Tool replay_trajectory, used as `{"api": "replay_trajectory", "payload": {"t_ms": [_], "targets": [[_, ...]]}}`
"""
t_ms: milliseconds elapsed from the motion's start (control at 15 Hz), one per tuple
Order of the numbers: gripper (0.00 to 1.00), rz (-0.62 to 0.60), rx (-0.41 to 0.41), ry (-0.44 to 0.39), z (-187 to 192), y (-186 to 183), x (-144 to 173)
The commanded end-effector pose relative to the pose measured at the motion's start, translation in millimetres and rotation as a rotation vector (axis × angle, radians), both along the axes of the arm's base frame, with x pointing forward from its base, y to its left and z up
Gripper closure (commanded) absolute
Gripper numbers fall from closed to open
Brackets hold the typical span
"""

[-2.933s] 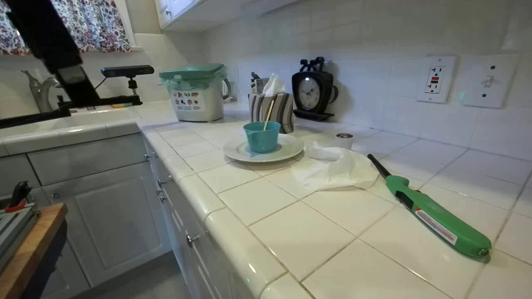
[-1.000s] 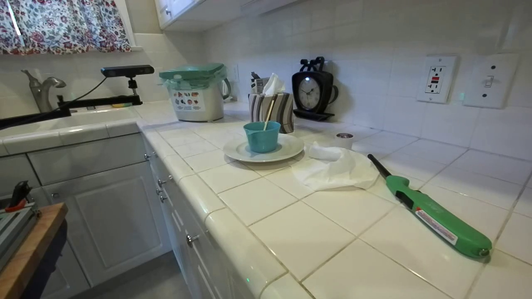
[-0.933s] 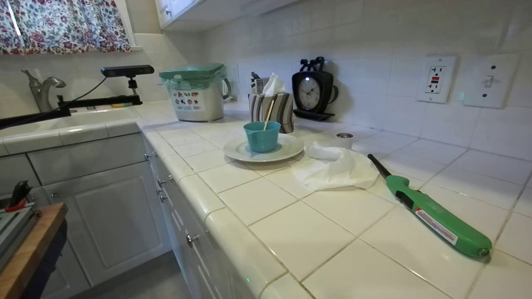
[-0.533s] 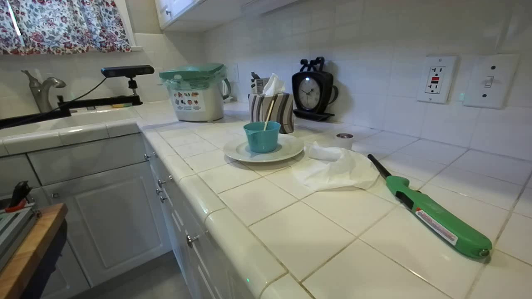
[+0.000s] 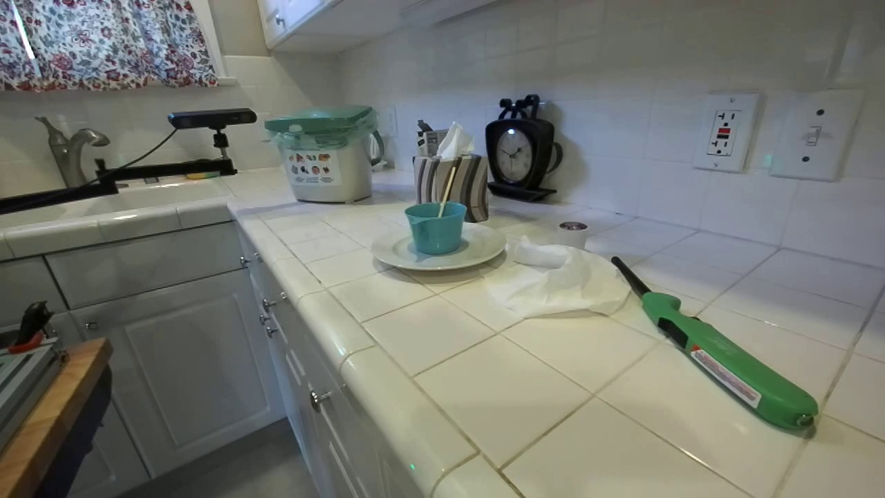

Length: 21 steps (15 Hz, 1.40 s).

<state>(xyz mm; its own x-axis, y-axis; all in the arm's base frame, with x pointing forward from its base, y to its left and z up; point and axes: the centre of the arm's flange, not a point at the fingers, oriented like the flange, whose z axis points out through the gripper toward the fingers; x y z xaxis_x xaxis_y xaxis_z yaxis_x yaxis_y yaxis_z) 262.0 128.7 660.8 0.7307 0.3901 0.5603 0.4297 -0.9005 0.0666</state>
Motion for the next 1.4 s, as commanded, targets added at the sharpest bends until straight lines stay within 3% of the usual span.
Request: {"api": "replay_trajectory", "payload": {"t_ms": [0, 667, 1333], "targets": [[0.0, 0.001, 0.001, 0.004, 0.9, 0.0, 0.7], [0.0, 0.051, 0.022, 0.007, 3.1, 9.8, 3.5], [0.0, 0.125, 0.087, -0.109, 56.4, 28.6, -19.7]]}}
